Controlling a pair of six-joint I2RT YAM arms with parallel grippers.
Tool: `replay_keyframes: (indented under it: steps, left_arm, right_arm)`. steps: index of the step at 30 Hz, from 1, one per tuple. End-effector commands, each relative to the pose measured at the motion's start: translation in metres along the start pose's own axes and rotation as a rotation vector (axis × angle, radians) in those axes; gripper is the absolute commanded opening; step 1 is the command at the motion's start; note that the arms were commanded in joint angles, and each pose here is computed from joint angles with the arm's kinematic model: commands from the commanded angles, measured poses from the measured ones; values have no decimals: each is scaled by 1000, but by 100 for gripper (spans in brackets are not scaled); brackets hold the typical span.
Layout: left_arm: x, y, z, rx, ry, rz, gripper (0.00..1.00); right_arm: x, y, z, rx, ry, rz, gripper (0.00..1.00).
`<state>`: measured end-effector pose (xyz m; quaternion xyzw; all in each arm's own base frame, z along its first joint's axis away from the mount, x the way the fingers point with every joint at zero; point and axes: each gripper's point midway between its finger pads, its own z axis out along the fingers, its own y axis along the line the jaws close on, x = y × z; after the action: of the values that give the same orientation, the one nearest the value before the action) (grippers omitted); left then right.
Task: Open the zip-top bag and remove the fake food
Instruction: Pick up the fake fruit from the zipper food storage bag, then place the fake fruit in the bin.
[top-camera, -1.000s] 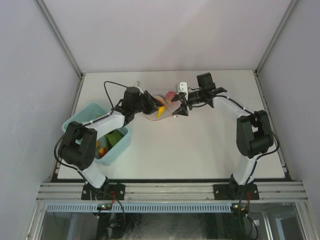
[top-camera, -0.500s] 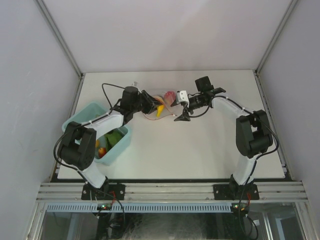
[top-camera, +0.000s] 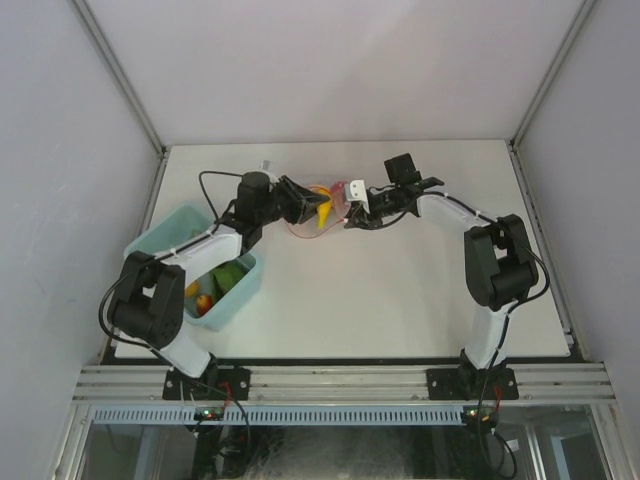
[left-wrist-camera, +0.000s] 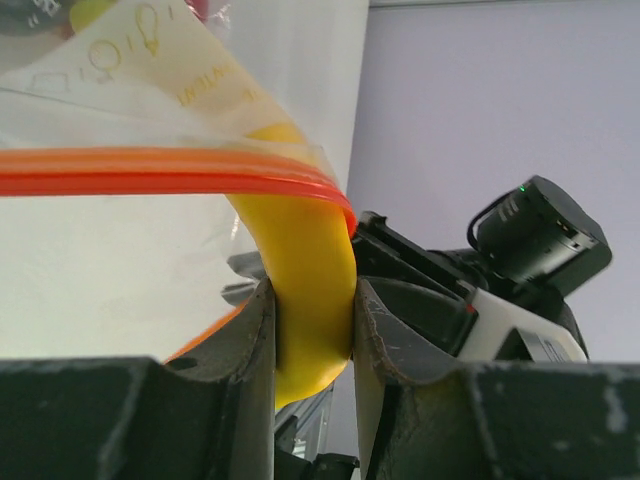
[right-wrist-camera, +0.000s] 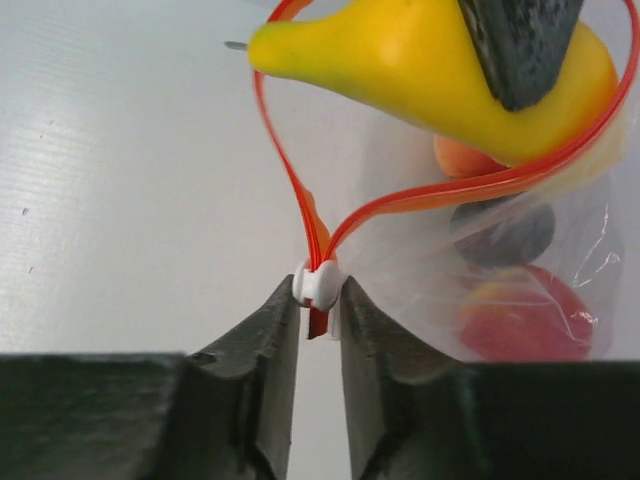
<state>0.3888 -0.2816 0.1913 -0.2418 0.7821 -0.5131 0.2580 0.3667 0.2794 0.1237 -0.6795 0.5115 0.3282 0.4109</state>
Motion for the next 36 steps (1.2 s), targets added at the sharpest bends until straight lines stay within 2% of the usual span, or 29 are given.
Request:
replay_keyframes:
  steps: [1,8,17,22,27,36]
  left_arm:
    - [4,-40,-22,140,13,-7,0]
    - [17,-33,-40,142,36,-15,0]
    - [28,-38,-82,180,-2,42,0]
    - [23,-44,-109,174,-90,164,0]
    - [14,-34,-132,86,-177,309,0]
    - [-29,-6,-186,-193,-447,462,0]
  right_arm:
    - [-15,-26,-2,68,-4,-35,17]
    - [-8,-44,-9,138,33,77,3]
    - [-7,-49,-12,152,37,105,0]
    - [-8,-50,-12,152,36,119,0]
    - [-11,-51,-12,153,27,144,0]
    - [-12,-57,-13,170,30,173,0]
